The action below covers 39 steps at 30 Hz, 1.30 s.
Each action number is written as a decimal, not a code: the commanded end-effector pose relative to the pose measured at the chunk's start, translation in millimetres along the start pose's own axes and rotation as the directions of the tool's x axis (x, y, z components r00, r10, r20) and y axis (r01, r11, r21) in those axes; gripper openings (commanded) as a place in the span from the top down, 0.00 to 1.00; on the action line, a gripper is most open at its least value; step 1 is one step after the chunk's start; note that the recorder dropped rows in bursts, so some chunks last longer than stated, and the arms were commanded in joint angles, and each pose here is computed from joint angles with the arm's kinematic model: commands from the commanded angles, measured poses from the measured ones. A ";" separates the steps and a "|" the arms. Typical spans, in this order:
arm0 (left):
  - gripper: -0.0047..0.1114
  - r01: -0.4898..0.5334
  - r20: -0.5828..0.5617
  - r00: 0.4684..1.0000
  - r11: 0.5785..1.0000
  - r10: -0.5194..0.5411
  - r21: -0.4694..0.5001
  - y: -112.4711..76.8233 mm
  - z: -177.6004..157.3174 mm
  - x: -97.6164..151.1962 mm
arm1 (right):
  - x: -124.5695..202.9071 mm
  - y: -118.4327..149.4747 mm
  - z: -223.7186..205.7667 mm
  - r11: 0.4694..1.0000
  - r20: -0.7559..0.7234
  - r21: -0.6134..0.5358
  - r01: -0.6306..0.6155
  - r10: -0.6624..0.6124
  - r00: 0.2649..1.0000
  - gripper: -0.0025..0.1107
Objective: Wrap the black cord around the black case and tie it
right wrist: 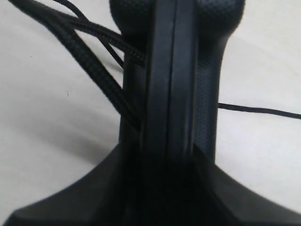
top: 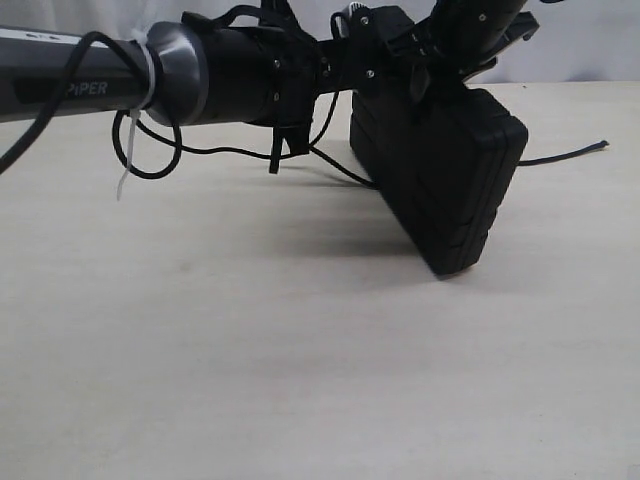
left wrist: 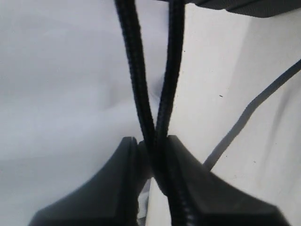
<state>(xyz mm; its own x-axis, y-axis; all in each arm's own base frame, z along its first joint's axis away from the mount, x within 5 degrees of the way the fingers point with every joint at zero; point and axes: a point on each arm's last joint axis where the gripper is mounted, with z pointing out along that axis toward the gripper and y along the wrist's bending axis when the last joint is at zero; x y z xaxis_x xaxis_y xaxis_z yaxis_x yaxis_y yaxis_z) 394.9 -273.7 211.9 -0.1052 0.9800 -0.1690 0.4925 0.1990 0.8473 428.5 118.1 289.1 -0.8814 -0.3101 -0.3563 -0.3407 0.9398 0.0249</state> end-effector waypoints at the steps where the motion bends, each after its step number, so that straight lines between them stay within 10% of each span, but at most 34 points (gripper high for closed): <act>1: 0.96 0.001 0.009 1.000 1.000 -0.001 -0.013 1.9 -4.9 -3.5 | 6.6 0.9 14.0 1.000 -0.072 -0.021 0.005 -0.007 0.997 0.60; 39: 0.96 -0.209 0.148 0.969 0.976 0.198 0.058 -35.2 -1.5 -3.8 | 5.8 2.1 -3.4 0.999 -0.032 -0.037 0.027 -0.029 0.999 0.57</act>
<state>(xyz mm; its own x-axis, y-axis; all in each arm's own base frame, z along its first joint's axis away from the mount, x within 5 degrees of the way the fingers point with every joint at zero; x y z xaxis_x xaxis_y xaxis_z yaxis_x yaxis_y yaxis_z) 379.5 -282.1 180.0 0.1137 0.9906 -0.0756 0.5614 -0.0013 0.8275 423.6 124.1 292.7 -0.8662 -0.3425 -0.3639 -0.3967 0.9141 0.0837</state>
